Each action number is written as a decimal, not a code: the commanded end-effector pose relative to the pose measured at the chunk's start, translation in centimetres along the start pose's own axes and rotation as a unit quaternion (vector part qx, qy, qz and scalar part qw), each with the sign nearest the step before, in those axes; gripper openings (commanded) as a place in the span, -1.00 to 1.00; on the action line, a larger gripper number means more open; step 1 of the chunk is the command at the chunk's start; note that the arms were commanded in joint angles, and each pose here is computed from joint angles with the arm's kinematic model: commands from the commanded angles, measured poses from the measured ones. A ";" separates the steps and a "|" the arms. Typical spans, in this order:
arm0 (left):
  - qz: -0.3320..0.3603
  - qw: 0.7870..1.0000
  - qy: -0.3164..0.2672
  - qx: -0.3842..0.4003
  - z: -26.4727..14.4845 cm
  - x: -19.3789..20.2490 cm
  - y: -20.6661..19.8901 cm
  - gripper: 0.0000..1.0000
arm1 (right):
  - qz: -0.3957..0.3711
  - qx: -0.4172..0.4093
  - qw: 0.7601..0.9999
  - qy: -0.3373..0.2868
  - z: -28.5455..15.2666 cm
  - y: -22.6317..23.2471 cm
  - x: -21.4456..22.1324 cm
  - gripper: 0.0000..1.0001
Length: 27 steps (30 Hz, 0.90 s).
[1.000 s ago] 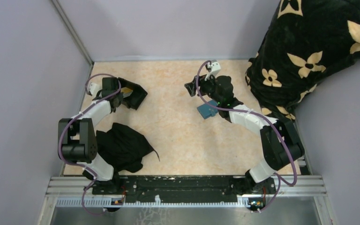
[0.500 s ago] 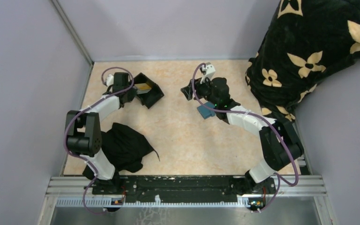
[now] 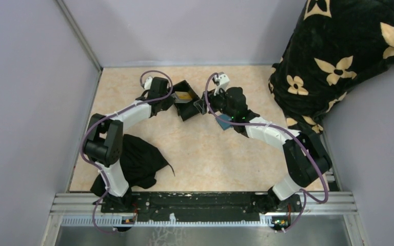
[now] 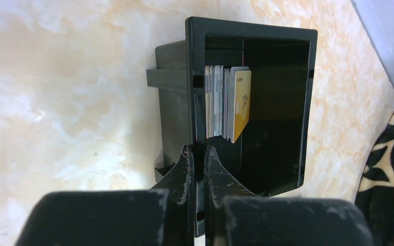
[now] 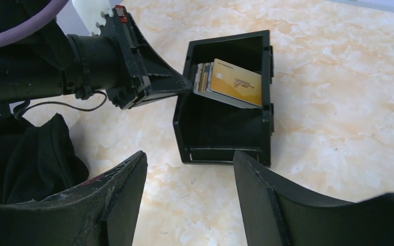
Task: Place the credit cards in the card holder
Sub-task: Move the storage box to the center of the board.
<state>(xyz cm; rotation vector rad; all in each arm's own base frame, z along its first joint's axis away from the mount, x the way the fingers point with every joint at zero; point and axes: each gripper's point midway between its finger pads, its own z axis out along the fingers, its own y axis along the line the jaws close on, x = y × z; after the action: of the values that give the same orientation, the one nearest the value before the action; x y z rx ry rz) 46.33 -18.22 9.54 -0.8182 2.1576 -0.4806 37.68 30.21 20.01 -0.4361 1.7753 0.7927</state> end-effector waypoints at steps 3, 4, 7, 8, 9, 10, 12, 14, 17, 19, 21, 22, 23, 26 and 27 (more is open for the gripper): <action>0.014 1.000 0.016 0.003 0.4 2.4 -1.6 -1.00 | -0.022 -0.034 0.999 -0.035 0.4 2.7 -3.3 0.24; 0.012 1.000 0.017 0.004 0.4 2.6 -1.7 -0.97 | -0.023 -0.036 0.999 -0.031 0.5 2.8 -3.1 0.23; 0.013 1.000 0.019 0.013 0.3 2.9 -2.2 -0.75 | -0.028 -0.040 0.999 -0.019 0.9 3.3 -2.5 0.22; 0.014 1.000 0.017 0.019 0.1 2.9 -2.4 -0.61 | -0.030 -0.041 0.999 -0.015 1.0 3.4 -2.3 0.22; 0.014 1.000 0.014 0.024 0.0 2.8 -2.6 -0.53 | -0.030 -0.041 0.999 -0.012 1.1 3.4 -2.1 0.22; 0.013 0.999 0.011 0.030 -0.2 2.6 -2.9 -0.46 | -0.032 -0.042 0.999 -0.009 1.2 3.5 -2.0 0.22; 0.013 0.999 0.004 0.036 -0.5 2.2 -3.1 -0.34 | -0.034 -0.042 0.999 -0.003 1.5 3.5 -1.7 0.22; 0.015 0.999 -0.003 0.039 -0.8 1.9 -3.3 -0.23 | -0.035 -0.041 0.999 0.004 1.7 3.4 -1.5 0.22; 0.017 0.999 -0.018 0.047 -1.5 1.0 -3.7 -0.09 | -0.039 -0.038 0.998 0.009 2.1 3.2 -1.5 0.22; 0.016 0.998 -0.034 0.053 -2.2 0.2 -3.9 0.01 | -0.042 -0.038 0.998 0.014 2.5 3.2 -1.5 0.22; 0.011 0.996 -0.060 0.057 -3.0 -1.1 -3.9 0.11 | -0.043 -0.038 0.998 0.019 2.9 3.2 -1.6 0.22; 0.006 0.996 -0.074 0.057 -3.4 -1.6 -3.8 0.17 | -0.044 -0.036 0.998 0.029 3.5 2.9 -0.9 0.22; -0.002 0.995 -0.086 0.059 -4.0 -2.3 -3.5 0.23 | -0.044 -0.037 0.998 0.034 3.9 2.9 -0.7 0.22; -0.019 0.990 -0.117 0.071 -5.2 -3.7 -3.1 0.28 | -0.049 -0.037 0.997 0.047 4.9 2.6 -0.5 0.22; -0.023 0.989 -0.125 0.072 -5.5 -4.1 -2.9 0.28 | -0.051 -0.036 0.997 0.051 5.3 2.5 -0.4 0.22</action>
<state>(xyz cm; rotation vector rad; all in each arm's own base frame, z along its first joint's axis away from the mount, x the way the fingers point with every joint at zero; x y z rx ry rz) 44.79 -18.93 13.54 -0.7727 2.0118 -0.5117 38.91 34.08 18.57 -0.5699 1.8491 0.7760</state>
